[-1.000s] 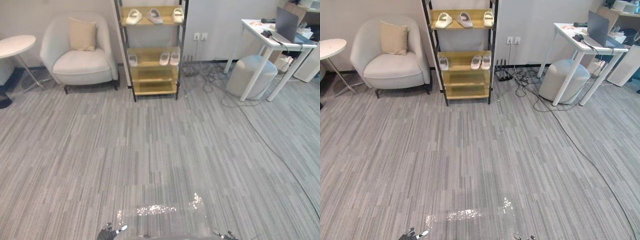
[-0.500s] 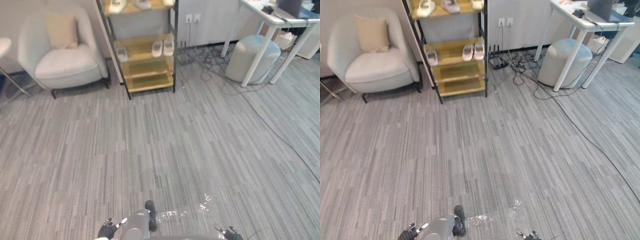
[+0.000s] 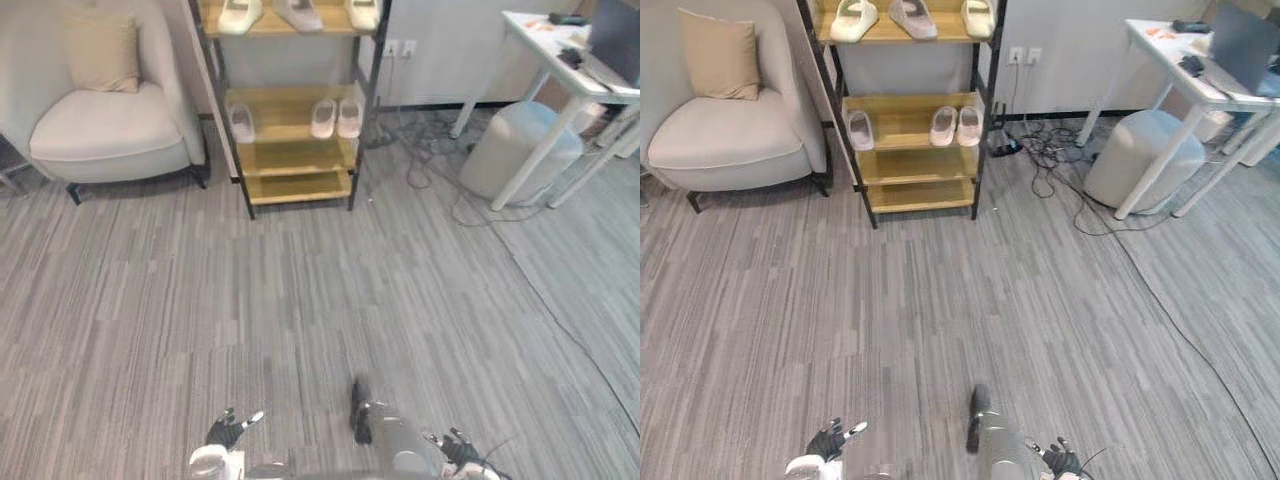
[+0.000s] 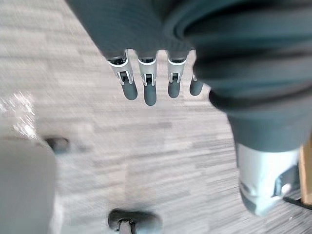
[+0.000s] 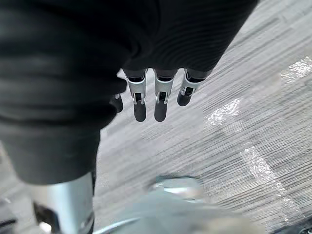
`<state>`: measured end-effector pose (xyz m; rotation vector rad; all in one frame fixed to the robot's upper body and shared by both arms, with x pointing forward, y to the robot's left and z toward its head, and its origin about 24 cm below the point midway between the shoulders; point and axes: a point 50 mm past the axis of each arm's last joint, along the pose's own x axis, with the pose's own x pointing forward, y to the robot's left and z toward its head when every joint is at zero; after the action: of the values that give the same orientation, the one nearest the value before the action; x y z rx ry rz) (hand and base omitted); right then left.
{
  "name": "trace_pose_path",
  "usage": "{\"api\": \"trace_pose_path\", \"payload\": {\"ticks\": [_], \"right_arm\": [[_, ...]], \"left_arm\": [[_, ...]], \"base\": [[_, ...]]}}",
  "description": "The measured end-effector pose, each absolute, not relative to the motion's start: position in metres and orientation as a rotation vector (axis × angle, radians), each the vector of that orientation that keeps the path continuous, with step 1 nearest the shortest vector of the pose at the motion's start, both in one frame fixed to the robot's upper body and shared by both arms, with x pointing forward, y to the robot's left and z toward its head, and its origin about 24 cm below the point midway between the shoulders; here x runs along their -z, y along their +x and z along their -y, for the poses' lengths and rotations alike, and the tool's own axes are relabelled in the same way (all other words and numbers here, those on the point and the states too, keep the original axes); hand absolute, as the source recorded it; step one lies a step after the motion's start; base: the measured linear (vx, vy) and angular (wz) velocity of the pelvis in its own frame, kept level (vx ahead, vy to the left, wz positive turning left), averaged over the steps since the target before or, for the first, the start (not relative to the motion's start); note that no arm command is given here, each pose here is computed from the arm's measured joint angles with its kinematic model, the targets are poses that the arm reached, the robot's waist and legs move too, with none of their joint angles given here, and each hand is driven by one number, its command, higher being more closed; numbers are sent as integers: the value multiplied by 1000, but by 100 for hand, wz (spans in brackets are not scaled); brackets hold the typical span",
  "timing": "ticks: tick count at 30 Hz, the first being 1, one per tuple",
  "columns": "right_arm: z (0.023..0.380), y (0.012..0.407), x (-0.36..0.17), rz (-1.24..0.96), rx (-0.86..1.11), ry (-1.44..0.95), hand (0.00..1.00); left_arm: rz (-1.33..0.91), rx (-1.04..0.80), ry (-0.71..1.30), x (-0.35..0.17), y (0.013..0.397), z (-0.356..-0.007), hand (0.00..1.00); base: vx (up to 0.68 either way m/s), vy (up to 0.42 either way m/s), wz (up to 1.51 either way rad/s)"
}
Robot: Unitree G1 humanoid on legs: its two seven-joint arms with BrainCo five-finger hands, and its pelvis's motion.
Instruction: Organize the slippers on the shoe rack
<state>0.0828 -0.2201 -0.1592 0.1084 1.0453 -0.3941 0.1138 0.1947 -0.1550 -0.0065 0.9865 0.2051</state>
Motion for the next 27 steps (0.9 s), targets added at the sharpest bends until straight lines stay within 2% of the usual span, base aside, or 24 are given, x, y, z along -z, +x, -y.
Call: {"api": "trace_pose_path", "payload": {"ticks": [6,11,14,17,20,27], "right_arm": [[230,88,152,-989,411,90,0],[225,96,151,-969,401,95,0],[224,109,149,-942,389,98,0],[223,105,151,-961,391,97,0],[207,96,157,-1003,369,133,0],[191,115,154,-951,309,163,0]], "left_arm": [[-924,-328,-162,151,118,-189,0],[-868,-322,-148,145,128,-192,0],[-861,-306,-141,145,130,-190,0],[-864,-312,-158,145,129,-189,0],[-885,-321,-128,147,124,-199,0],[-968,-249,-40,153,119,-201,0]], "base": [[540,-305,34],[363,-102,-4],[510,101,-29],[472,179,-41],[561,181,-29],[558,173,16]]}}
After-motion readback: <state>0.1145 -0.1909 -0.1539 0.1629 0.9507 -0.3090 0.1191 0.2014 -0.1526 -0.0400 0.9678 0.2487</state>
